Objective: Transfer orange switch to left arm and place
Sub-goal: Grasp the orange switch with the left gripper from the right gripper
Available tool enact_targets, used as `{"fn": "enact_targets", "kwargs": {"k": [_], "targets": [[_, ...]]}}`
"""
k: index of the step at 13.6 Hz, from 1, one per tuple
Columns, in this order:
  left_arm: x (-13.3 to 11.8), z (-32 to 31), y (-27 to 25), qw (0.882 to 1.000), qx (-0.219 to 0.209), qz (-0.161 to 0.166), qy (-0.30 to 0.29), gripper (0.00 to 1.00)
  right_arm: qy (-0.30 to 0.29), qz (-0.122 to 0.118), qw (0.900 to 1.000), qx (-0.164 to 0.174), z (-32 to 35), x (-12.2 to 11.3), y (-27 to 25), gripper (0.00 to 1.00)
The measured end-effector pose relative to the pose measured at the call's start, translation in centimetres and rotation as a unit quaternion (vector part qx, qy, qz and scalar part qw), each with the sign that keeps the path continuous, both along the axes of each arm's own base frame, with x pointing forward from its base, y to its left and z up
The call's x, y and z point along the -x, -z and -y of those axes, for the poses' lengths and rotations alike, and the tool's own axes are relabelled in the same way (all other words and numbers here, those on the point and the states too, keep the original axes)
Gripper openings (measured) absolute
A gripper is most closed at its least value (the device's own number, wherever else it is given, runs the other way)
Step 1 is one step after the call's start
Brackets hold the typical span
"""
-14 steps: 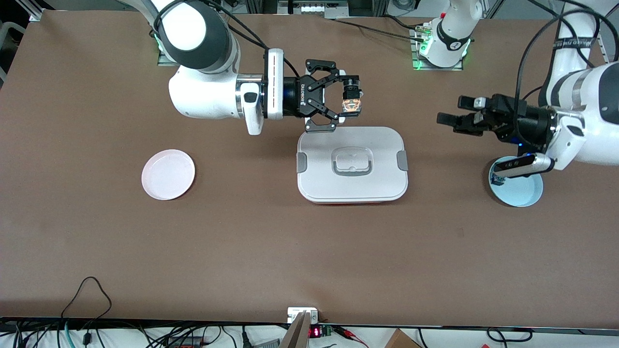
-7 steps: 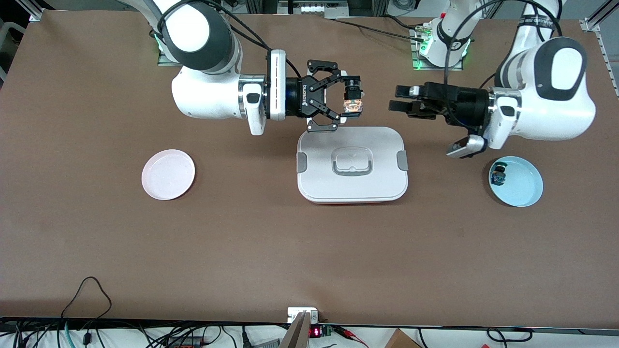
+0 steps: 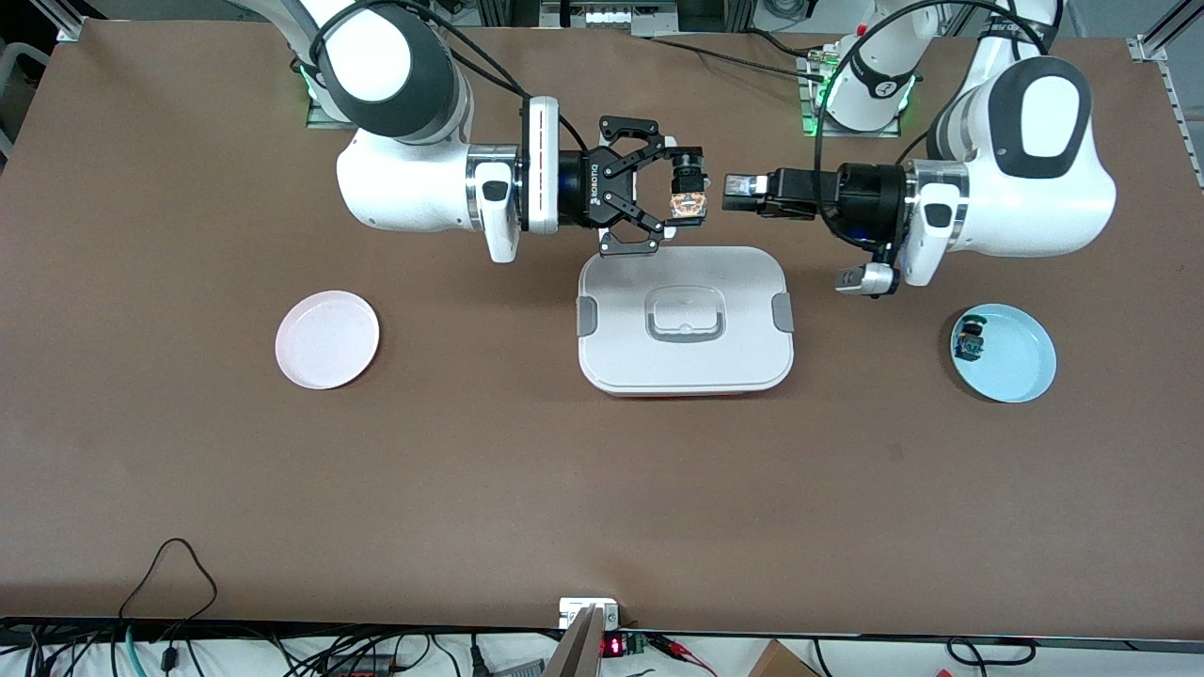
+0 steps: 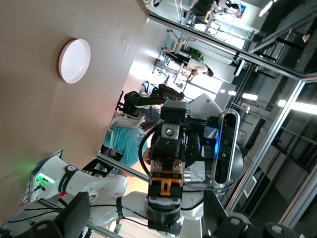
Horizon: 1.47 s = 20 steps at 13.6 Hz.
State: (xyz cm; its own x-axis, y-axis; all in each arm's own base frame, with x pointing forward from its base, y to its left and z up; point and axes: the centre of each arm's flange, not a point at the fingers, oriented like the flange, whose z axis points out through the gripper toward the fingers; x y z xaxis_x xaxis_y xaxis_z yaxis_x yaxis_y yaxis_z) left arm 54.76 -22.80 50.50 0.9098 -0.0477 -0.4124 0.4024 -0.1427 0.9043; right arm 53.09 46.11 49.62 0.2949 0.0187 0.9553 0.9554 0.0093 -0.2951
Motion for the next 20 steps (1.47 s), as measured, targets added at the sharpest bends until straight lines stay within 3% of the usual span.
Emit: {"fn": "enact_targets", "kwargs": {"k": [4, 11, 16, 20], "targets": [[0.1, 0.7, -0.2, 1.0, -0.007, -0.01, -0.008, 1.0, 0.0, 0.0, 1.0, 0.0, 0.0, 0.0, 0.0, 0.72], [0.3, 2.0, -0.7, 1.0, -0.013, -0.002, -0.013, 0.91, 0.0, 0.0, 1.0, 0.0, 0.0, 0.0, 0.0, 0.72], [0.1, 1.8, -1.3, 1.0, -0.012, 0.004, -0.017, 0.36, -0.001, -0.002, 1.0, 0.001, -0.1, 0.1, 0.2, 0.72], [0.1, 1.8, -1.4, 1.0, -0.012, 0.01, -0.017, 0.34, -0.001, -0.004, 1.0, -0.001, -0.1, 0.1, 0.1, 0.72]]}}
